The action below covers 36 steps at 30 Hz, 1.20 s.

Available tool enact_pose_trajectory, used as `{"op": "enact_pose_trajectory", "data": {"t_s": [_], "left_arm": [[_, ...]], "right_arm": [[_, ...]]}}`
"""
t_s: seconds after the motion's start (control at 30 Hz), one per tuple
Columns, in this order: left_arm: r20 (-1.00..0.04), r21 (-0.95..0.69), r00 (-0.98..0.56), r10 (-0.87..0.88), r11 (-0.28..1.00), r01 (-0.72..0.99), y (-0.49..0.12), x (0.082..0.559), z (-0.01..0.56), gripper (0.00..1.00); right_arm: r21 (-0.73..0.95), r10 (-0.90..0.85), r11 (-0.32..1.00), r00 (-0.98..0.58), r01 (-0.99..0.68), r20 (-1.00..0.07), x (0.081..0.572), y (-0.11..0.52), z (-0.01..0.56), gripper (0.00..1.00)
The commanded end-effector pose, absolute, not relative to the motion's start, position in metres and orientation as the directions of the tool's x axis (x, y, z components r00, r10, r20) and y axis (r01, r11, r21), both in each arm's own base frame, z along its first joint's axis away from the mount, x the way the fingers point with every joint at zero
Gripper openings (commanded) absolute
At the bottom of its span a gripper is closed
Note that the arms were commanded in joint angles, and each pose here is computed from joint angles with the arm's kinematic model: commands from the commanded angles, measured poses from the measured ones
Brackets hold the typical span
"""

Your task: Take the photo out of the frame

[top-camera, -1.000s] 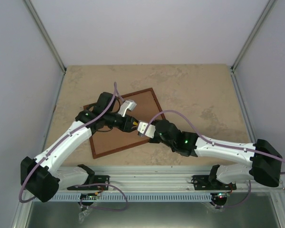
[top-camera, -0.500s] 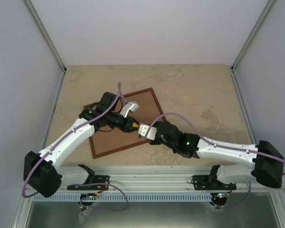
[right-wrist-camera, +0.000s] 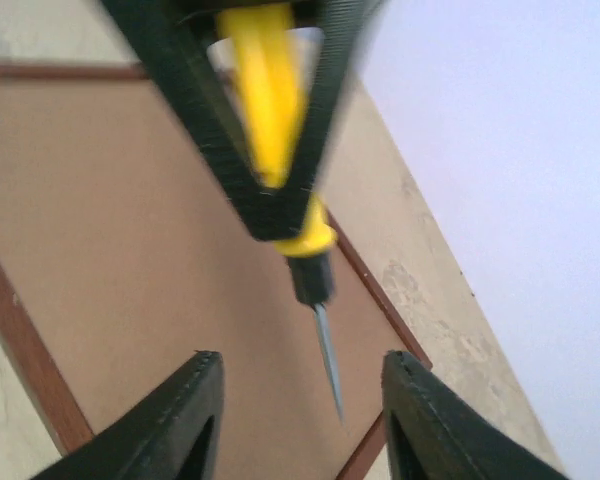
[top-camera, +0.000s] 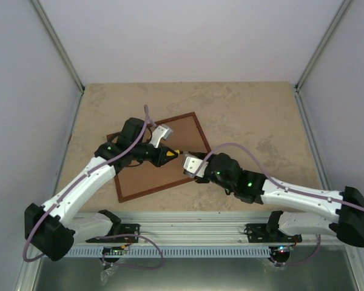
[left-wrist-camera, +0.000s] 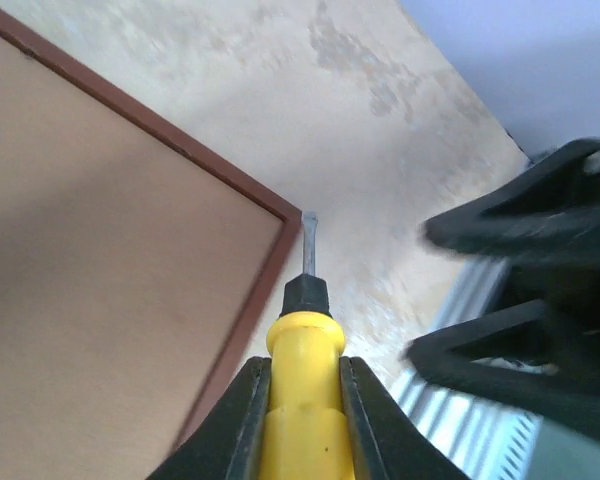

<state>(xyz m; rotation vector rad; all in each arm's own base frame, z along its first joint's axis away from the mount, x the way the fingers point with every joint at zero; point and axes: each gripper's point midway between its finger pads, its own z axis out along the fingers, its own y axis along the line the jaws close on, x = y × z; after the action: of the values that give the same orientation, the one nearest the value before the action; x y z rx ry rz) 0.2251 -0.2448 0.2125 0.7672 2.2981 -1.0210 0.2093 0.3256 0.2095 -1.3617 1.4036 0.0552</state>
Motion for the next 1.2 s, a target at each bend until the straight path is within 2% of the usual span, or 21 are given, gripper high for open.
{"op": "enact_pose_trajectory", "data": {"t_s": [0.0, 0.13, 0.33, 0.37, 0.4, 0.43, 0.5, 0.73, 0.93, 1.17], "left_arm": [[-0.824, -0.278, -0.526, 0.210, 0.660, 0.698, -0.228, 0.261, 0.237, 0.00], [-0.911, -0.129, -0.372, 0.177, 0.734, 0.667, -0.213, 0.282, 0.256, 0.00], [-0.985, -0.032, -0.148, 0.084, 0.764, 0.644, -0.210, 0.301, 0.295, 0.00], [-0.991, 0.009, -0.099, 0.095, 0.763, 0.646, -0.212, 0.305, 0.300, 0.00], [-0.993, 0.030, -0.072, 0.098, 0.770, 0.638, -0.212, 0.310, 0.301, 0.00], [-0.994, 0.046, -0.052, 0.101, 0.781, 0.623, -0.212, 0.316, 0.303, 0.00], [-0.993, 0.076, -0.029, 0.118, 0.792, 0.605, -0.215, 0.328, 0.305, 0.00], [-0.964, 0.228, 0.030, 0.265, 0.759, 0.609, -0.234, 0.363, 0.290, 0.00], [-0.913, 0.356, 0.095, 0.396, 0.663, 0.658, -0.251, 0.376, 0.253, 0.00], [-0.898, 0.317, 0.044, 0.438, 0.576, 0.754, -0.270, 0.381, 0.204, 0.00]], "right_arm": [[-0.540, -0.489, 0.446, 0.311, -0.713, -0.815, 0.213, 0.315, 0.262, 0.50], [-0.414, -0.374, 0.567, 0.225, -0.712, -0.899, 0.238, 0.290, 0.285, 0.67], [-0.219, -0.340, 0.693, -0.043, -0.687, -0.940, 0.305, 0.269, 0.273, 0.71], [-0.194, -0.340, 0.713, -0.090, -0.673, -0.936, 0.316, 0.266, 0.267, 0.88], [-0.170, -0.345, 0.735, -0.147, -0.656, -0.927, 0.329, 0.260, 0.258, 0.97], [-0.145, -0.354, 0.746, -0.204, -0.650, -0.913, 0.339, 0.256, 0.247, 0.97], [-0.093, -0.364, 0.762, -0.305, -0.641, -0.880, 0.356, 0.249, 0.224, 0.97], [0.047, -0.353, 0.809, -0.547, -0.587, -0.759, 0.393, 0.230, 0.155, 0.83], [0.115, -0.346, 0.813, -0.633, -0.570, -0.692, 0.406, 0.238, 0.118, 0.77], [0.171, -0.345, 0.809, -0.689, -0.563, -0.637, 0.420, 0.252, 0.084, 0.67]]}}
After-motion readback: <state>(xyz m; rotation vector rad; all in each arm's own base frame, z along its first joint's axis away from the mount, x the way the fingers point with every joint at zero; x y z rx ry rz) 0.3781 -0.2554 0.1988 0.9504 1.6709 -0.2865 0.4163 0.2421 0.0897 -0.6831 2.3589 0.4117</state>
